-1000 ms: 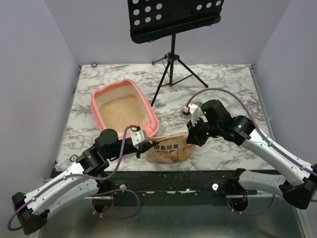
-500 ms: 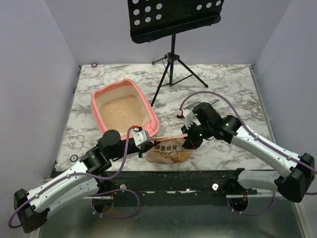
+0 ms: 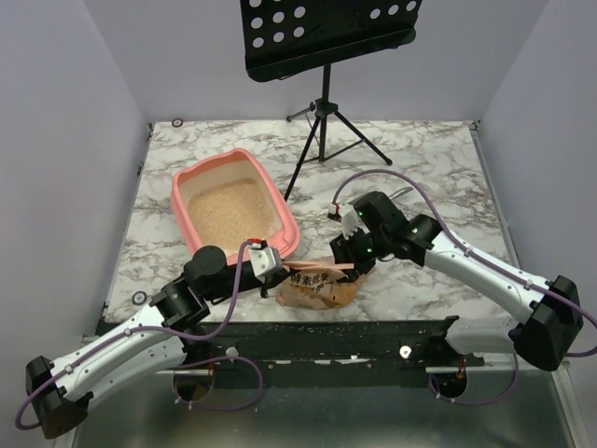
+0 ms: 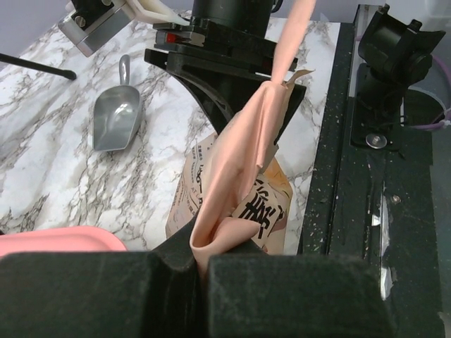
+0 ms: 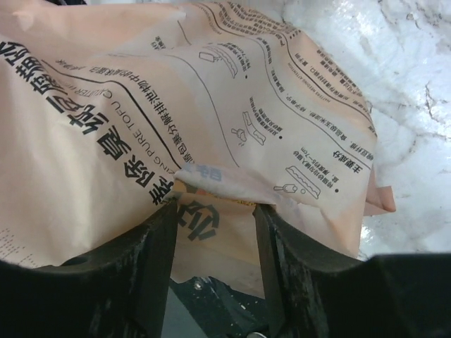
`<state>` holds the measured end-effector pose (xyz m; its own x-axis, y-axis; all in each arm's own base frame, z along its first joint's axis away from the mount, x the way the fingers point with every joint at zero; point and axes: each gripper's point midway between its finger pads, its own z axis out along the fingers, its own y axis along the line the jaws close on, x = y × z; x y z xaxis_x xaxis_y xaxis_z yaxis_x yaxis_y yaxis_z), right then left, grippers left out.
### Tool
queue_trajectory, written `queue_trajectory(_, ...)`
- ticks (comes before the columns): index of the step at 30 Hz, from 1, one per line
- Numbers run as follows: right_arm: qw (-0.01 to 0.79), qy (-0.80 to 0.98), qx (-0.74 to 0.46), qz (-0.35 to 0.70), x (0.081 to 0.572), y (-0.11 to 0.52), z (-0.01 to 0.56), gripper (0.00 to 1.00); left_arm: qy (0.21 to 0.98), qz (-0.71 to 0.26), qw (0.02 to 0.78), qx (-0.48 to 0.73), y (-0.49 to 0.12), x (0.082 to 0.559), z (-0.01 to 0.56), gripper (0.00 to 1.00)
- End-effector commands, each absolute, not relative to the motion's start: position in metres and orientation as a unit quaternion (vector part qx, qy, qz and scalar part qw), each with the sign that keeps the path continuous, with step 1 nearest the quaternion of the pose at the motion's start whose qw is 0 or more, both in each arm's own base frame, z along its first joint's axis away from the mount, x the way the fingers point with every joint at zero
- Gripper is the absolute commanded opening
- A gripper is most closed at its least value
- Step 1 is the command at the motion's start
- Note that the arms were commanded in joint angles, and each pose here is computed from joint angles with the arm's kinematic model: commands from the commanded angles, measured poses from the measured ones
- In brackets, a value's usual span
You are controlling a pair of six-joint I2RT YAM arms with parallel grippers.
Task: Fill the litter box with clean litter
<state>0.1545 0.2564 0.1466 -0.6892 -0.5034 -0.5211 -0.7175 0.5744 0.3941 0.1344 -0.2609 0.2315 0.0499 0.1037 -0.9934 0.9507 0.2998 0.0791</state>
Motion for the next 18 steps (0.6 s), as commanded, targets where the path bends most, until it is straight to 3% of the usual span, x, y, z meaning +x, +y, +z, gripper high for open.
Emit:
queue_trajectory(1, 0.197, 0.873, -0.336, 0.293, 0.167, 0.264, 0.142, 0.60, 0.532, -0.392, 0.598, 0.453, -0.261, 0.129, 0.261, 0.00)
queue_trajectory(5, 0.229, 0.871, -0.324, 0.291, 0.182, 0.270, 0.147, 0.61, 0.521, -0.392, 0.592, 0.474, -0.267, 0.127, 0.273, 0.00)
queue_trajectory(12, 0.352, 0.898, -0.220, 0.149, 0.236, 0.227, 0.150, 0.62, 0.485, -0.347, 0.605, 0.527, -0.287, 0.146, 0.305, 0.00)
queue_trajectory(18, 0.408, 0.880, -0.189, 0.152, 0.235, 0.210, 0.168, 0.62, 0.444, -0.297, 0.613, 0.582, -0.312, 0.170, 0.324, 0.00)
